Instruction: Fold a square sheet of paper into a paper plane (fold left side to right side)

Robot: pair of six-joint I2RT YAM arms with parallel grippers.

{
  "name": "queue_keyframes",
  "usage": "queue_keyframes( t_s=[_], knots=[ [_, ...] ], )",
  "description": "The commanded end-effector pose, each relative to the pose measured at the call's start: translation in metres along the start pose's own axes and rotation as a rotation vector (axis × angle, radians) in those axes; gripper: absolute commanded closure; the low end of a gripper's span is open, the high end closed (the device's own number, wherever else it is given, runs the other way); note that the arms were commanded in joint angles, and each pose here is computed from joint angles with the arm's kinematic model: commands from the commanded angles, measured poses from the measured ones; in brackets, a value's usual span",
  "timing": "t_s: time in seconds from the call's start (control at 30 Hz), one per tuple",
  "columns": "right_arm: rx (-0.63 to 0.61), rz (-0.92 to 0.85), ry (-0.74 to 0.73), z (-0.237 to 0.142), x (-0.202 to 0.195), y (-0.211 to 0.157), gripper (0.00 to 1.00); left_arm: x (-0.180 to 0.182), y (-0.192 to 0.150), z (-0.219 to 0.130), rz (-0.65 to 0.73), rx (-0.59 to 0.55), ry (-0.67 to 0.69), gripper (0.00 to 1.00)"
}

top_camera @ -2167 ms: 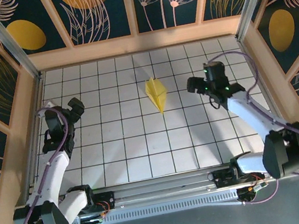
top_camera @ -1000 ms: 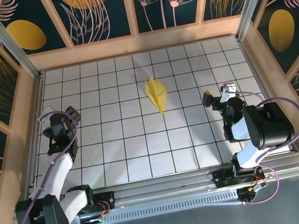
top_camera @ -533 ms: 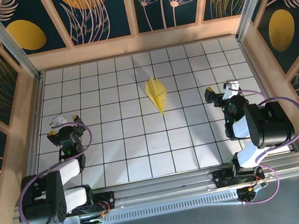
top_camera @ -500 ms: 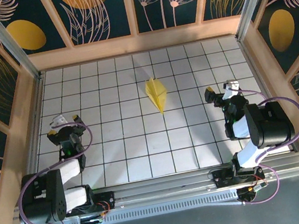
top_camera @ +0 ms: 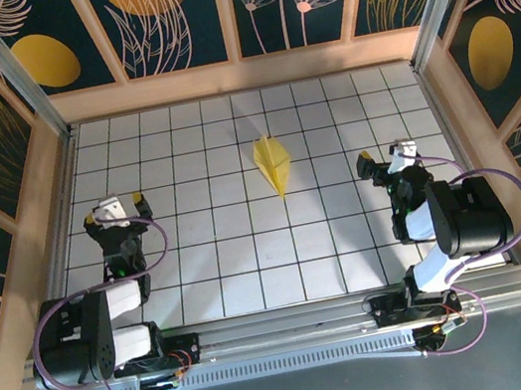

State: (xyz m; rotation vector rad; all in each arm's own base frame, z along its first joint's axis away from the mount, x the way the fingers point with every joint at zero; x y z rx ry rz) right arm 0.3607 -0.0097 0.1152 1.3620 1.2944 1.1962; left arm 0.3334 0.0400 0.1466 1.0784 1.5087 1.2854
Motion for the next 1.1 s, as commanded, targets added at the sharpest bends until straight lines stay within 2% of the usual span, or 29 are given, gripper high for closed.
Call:
queue_keyframes(
  t_s=[0.0,0.2,0.4,0.43,0.6,1.07],
  knots=[
    [-0.059,-0.002,0.011,0.0,0.001,0.015,0.01,-0.02,0.019,-0.012,-0.058,-0.094,-0.145,0.01],
    [-0.059,-0.003,0.011,0.0,0.002,0.015,0.01,-0.024,0.02,-0.003,-0.077,-0.1,-0.155,0.01],
    [-0.058,-0.005,0.013,0.001,0.002,0.014,0.01,-0.023,-0.002,0.005,-0.078,-0.083,-0.15,0.01],
    [-0.06,-0.005,0.014,0.001,0.002,0.015,0.01,-0.023,0.003,0.006,-0.084,-0.11,-0.154,0.01],
    [-0.06,-0.006,0.015,0.001,0.003,0.015,0.01,-0.024,-0.01,0.03,-0.06,0.018,-0.113,0.01],
    [-0.054,-0.011,0.007,0.002,0.003,0.014,0.01,-0.025,-0.008,0.029,-0.063,0.005,-0.117,0.01]
  ],
)
Point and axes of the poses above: each hand's point on the last joint's axis, 136 mm out from that joint toward the fingers, its own z axis out along the fingers, its own x axis along the line the jaws close on, y = z × x, the point moved 1 cm from there along -z, back along the fingers, and after that the axes turned 4 degrees about -z, right-handed, at the moved point
